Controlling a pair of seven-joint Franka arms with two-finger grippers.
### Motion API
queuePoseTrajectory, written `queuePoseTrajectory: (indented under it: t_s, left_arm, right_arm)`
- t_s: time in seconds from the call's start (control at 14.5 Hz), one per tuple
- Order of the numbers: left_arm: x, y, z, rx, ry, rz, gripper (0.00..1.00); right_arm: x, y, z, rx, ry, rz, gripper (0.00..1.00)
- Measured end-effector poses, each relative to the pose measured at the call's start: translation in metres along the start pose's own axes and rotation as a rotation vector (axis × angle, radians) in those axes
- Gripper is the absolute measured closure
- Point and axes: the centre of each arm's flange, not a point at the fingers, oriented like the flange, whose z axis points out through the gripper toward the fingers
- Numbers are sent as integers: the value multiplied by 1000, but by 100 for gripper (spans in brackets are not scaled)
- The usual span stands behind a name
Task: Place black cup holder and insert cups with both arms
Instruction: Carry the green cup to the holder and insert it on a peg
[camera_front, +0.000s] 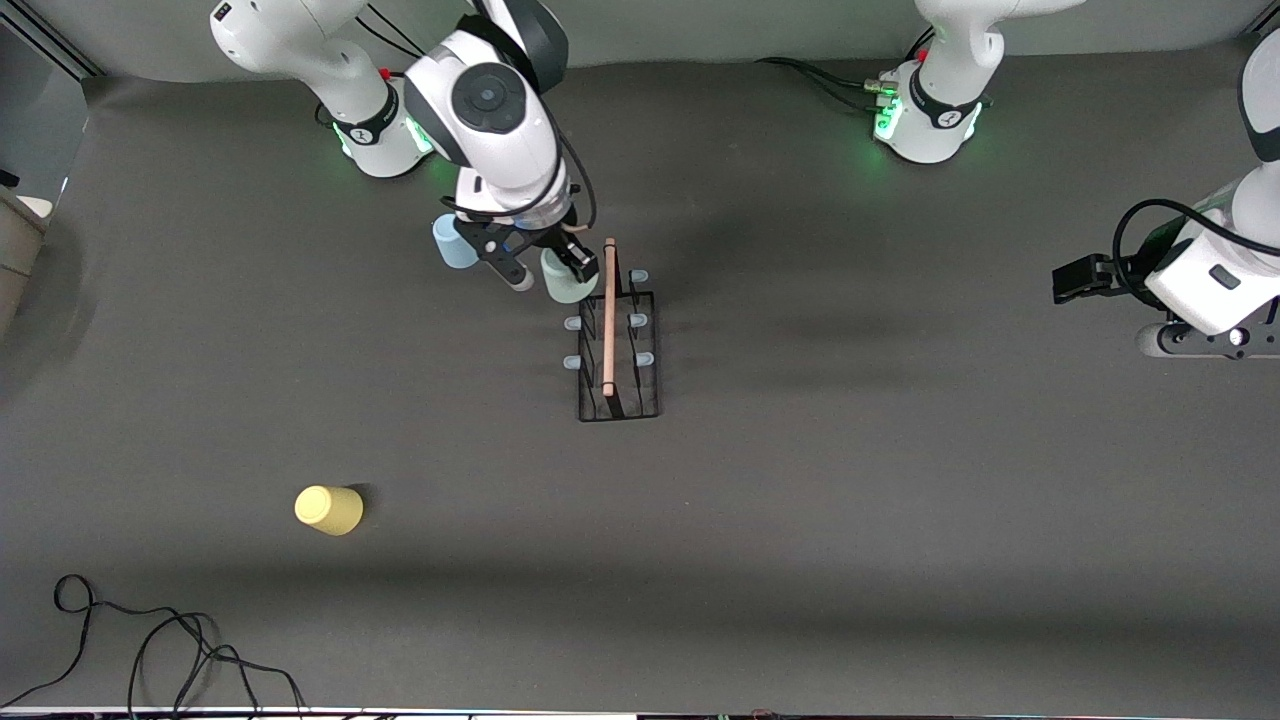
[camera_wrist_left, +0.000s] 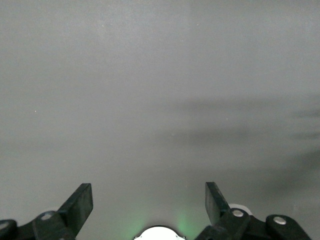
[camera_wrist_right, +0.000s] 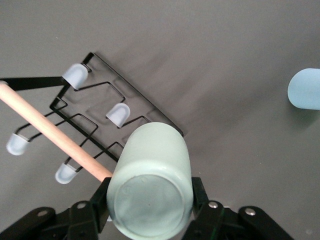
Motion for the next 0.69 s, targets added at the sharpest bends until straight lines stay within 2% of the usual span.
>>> queuePoseTrajectory:
  t_s: [0.34, 0.69]
  left_arm:
    - [0, 0, 0, 0, 0, 0, 0]
    - [0, 0, 0, 0, -1, 0, 0]
  right_arm:
    - [3, 8, 21, -16, 2, 8, 33]
    - [6, 12, 52, -2, 7, 13, 33]
